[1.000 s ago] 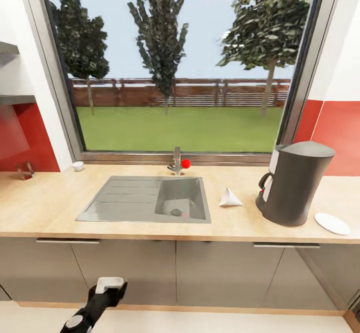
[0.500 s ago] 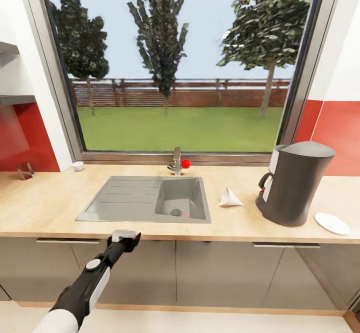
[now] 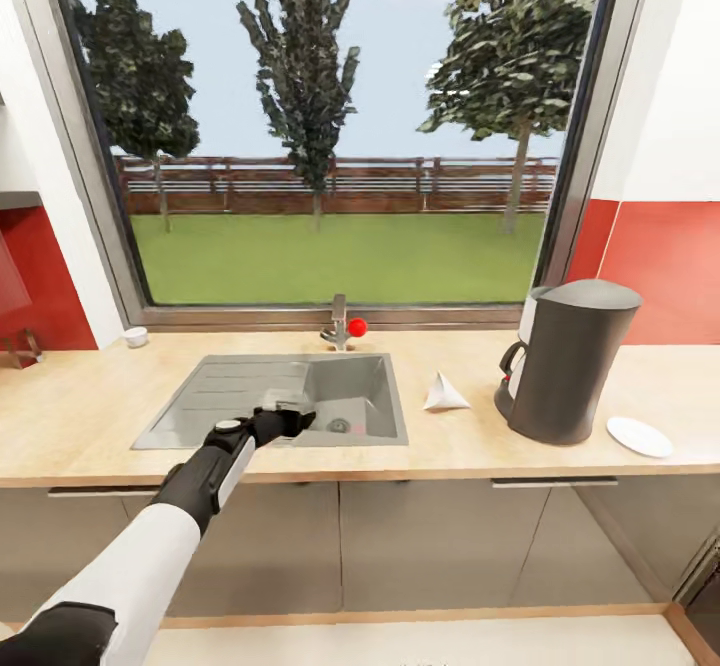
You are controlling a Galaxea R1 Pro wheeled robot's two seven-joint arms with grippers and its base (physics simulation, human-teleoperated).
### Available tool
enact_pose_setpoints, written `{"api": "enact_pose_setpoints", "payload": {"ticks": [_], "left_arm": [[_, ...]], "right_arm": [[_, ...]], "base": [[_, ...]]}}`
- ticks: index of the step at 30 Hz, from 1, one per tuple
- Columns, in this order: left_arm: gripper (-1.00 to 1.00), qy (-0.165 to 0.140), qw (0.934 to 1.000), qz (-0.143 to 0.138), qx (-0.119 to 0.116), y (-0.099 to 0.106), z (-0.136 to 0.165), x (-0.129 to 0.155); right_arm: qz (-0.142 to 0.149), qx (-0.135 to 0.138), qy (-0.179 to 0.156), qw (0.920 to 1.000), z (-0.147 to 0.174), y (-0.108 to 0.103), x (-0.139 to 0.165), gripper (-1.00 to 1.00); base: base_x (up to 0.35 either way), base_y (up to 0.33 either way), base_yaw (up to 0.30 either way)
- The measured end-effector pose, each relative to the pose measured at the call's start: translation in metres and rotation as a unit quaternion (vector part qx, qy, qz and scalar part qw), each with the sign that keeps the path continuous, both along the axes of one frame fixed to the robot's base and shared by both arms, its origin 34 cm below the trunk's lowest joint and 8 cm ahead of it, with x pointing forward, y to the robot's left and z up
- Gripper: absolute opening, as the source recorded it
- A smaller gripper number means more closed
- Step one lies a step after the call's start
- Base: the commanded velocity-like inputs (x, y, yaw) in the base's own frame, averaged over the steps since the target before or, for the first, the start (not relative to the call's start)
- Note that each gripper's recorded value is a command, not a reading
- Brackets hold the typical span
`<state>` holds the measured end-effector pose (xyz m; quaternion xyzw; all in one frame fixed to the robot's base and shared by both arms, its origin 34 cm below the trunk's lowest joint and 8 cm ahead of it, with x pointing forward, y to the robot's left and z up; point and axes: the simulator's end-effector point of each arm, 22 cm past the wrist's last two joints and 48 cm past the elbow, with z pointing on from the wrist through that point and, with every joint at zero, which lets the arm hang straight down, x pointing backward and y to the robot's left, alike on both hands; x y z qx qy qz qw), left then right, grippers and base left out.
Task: Set up a coffee station on the kitchen countertop: keep the coffee maker on the countertop, move the bottle of coffee from the kitchen shelf to the counter next to the coffee maker, place a paper coffee filter on top of the coffee maker, put the saucer next to the coffee maker with the coffee cup on the saucer, and place the electric kettle next to the coffee maker.
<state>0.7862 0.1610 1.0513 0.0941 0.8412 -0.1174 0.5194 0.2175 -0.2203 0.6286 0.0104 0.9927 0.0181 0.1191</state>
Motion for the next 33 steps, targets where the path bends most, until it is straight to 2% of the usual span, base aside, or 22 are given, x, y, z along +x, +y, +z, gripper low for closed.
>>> {"api": "enact_pose_setpoints", "payload": {"ticks": [2,6,9,11,14,22,28,33], "left_arm": [[1.0,0.012,0.9999,-0.008,0.002,-0.002,0.001,0.0],[1.0,0.06,0.9981,-0.011,0.009,0.004,-0.013,-0.009],[1.0,0.098,0.9951,-0.004,0.016,0.018,-0.015,-0.012],[1.0,0.108,0.994,0.001,0.02,0.027,-0.006,-0.007],[1.0,0.109,0.9938,0.0,0.021,0.032,0.009,-0.001],[1.0,0.11,0.9937,-0.005,0.022,0.028,0.008,-0.003],[1.0,0.11,0.9937,-0.008,0.02,0.024,0.007,-0.004],[1.0,0.112,0.9936,-0.008,0.017,0.022,0.005,-0.005]], "right_arm": [[0.0,0.0,0.0,1.0,0.0,-0.001,0.0,1.0],[0.0,-0.001,0.001,1.0,0.0,-0.001,-0.001,1.0],[0.0,-0.001,0.001,1.0,0.0,-0.001,-0.001,1.0],[0.0,-0.001,0.001,1.0,0.0,-0.001,-0.001,1.0],[0.0,-0.002,0.0,1.0,0.0,-0.002,0.0,1.0],[0.0,-0.005,0.0,1.0,0.0,-0.006,0.0,1.0],[0.0,-0.006,0.0,1.0,0.0,-0.007,0.0,1.0],[0.0,-0.005,0.0,1.0,0.0,-0.007,0.0,1.0]], "base": [[0.0,0.0,-0.28],[0.0,0.0,-0.282],[0.0,0.0,-0.283],[0.0,0.0,-0.283],[0.0,0.0,-0.283],[0.021,0.0,-0.283],[0.264,0.0,-0.27],[0.334,0.0,-0.043]]}}
